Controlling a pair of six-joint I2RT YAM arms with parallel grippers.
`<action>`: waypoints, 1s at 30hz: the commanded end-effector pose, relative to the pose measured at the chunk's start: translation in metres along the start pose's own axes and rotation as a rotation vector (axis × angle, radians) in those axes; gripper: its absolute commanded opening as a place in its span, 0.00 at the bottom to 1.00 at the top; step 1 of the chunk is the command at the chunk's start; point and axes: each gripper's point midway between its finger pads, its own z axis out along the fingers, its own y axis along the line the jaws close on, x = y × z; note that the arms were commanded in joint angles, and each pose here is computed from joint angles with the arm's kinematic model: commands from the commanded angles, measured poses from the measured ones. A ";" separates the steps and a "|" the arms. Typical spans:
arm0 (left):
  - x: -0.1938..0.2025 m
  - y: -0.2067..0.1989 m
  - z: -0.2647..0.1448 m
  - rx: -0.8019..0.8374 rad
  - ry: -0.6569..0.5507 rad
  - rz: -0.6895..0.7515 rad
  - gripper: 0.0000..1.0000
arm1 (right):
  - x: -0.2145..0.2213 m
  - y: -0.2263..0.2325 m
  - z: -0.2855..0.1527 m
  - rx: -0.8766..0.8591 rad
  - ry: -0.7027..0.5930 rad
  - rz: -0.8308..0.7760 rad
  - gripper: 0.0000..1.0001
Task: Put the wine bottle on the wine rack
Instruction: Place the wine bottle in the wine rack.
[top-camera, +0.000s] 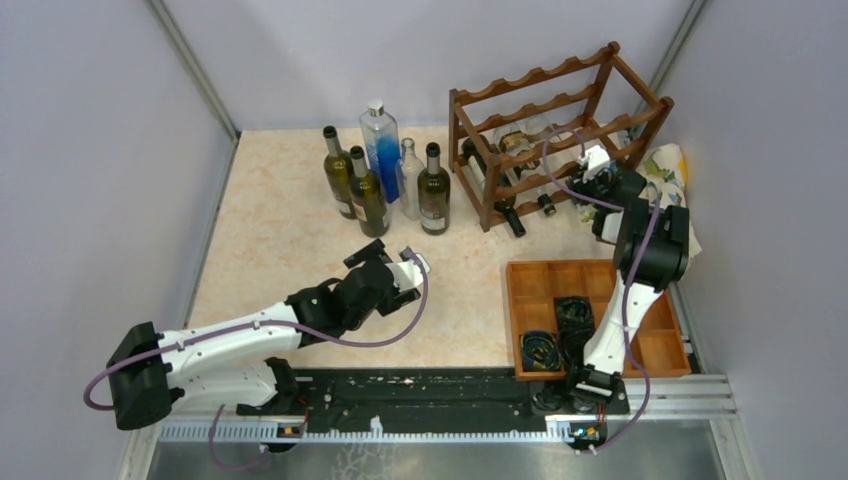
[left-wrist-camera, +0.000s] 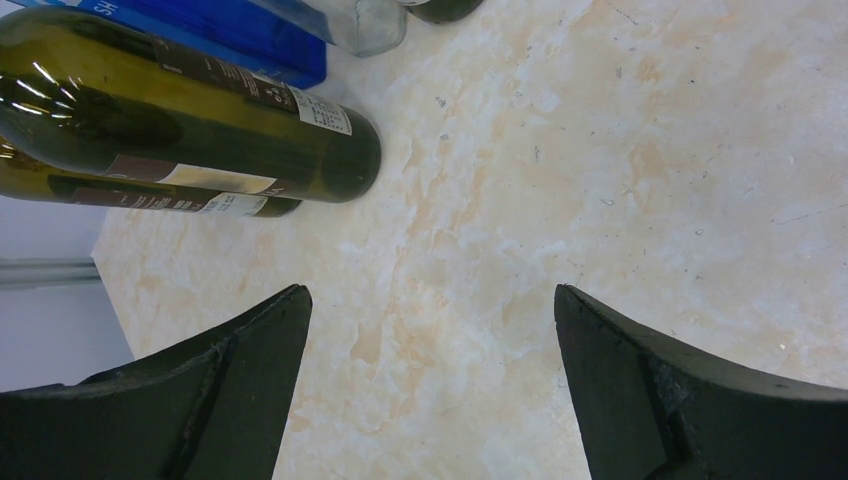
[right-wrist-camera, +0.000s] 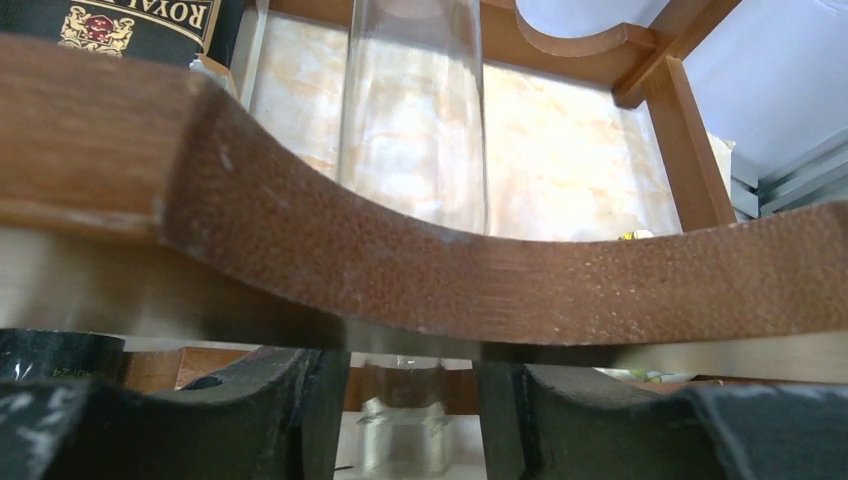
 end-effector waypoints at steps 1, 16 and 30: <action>-0.001 0.004 0.001 -0.021 -0.002 0.001 0.97 | -0.038 -0.017 0.009 0.028 -0.100 -0.101 0.48; -0.002 0.004 0.000 -0.017 -0.003 -0.001 0.97 | -0.057 -0.016 -0.016 0.023 -0.121 -0.098 0.67; -0.012 0.007 -0.006 -0.002 -0.043 -0.039 0.98 | -0.057 -0.015 -0.087 -0.072 -0.050 -0.006 0.71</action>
